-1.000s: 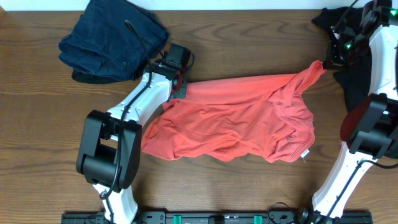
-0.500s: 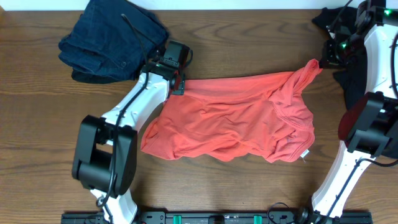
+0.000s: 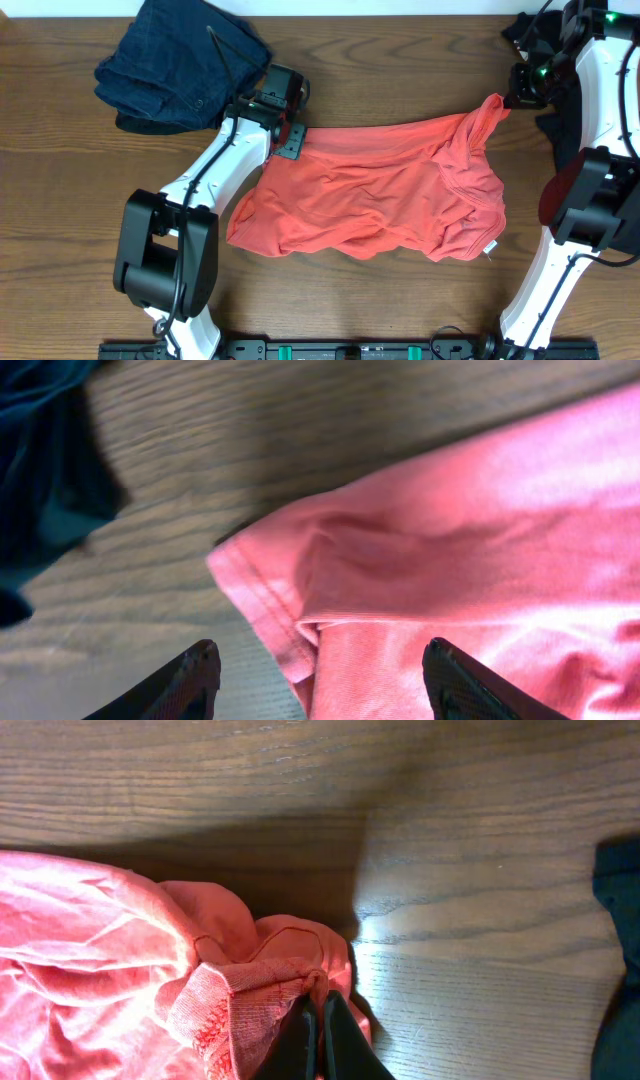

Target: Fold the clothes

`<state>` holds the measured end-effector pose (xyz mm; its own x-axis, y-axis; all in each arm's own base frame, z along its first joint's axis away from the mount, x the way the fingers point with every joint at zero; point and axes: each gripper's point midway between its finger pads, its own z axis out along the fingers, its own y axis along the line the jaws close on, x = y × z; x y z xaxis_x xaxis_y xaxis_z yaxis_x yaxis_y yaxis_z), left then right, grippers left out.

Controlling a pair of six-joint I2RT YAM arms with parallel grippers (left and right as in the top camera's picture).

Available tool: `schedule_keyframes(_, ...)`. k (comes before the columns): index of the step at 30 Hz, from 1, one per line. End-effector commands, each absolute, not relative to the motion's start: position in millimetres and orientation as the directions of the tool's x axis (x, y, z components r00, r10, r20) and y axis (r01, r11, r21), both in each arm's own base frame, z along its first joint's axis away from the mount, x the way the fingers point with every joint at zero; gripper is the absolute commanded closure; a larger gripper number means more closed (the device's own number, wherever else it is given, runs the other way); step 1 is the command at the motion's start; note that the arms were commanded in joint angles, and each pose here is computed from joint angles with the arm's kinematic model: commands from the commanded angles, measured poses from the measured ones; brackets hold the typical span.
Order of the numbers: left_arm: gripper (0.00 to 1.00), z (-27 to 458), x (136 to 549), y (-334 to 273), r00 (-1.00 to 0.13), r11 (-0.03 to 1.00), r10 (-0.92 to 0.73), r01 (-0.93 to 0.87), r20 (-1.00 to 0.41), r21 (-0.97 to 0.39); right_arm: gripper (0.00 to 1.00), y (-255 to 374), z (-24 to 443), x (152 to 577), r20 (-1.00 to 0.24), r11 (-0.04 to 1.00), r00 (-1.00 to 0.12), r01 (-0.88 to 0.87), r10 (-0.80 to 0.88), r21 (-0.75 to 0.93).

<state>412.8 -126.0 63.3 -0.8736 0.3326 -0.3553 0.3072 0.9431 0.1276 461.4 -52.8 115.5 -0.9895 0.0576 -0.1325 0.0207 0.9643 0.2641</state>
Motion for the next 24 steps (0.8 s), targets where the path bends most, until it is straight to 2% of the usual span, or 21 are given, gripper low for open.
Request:
schedule_keyframes(1, 0.33, 42.4, 405.8, -129.6, -0.824, 0.872, 0.489, 0.471, -0.286, 0.135, 0.99, -51.3, 118.8, 462.5, -0.145, 0.966, -0.989, 0.0, 0.039, 0.258)
schedule_keyframes(9, 0.33, 14.3, 408.1, -129.3, -0.801, 0.836, 0.549, 0.528, -0.238, 0.149, 0.99, -51.3, 118.8, 462.3, -0.144, 0.966, -0.989, 0.001, 0.039, 0.258)
schedule_keyframes(21, 0.33, 14.4, 430.9, -119.7, -0.802, 0.859, 0.513, 0.484, -0.306, 0.168, 0.98, -51.3, 118.8, 462.5, -0.145, 0.966, -0.989, 0.0, 0.039, 0.258)
schedule_keyframes(24, 0.4, 15.1, 434.9, -111.6, -0.81, 0.868, 0.496, 0.466, -0.313, 0.17, 0.98, -51.4, 118.8, 462.7, -0.146, 0.966, -0.989, 0.0, 0.039, 0.258)
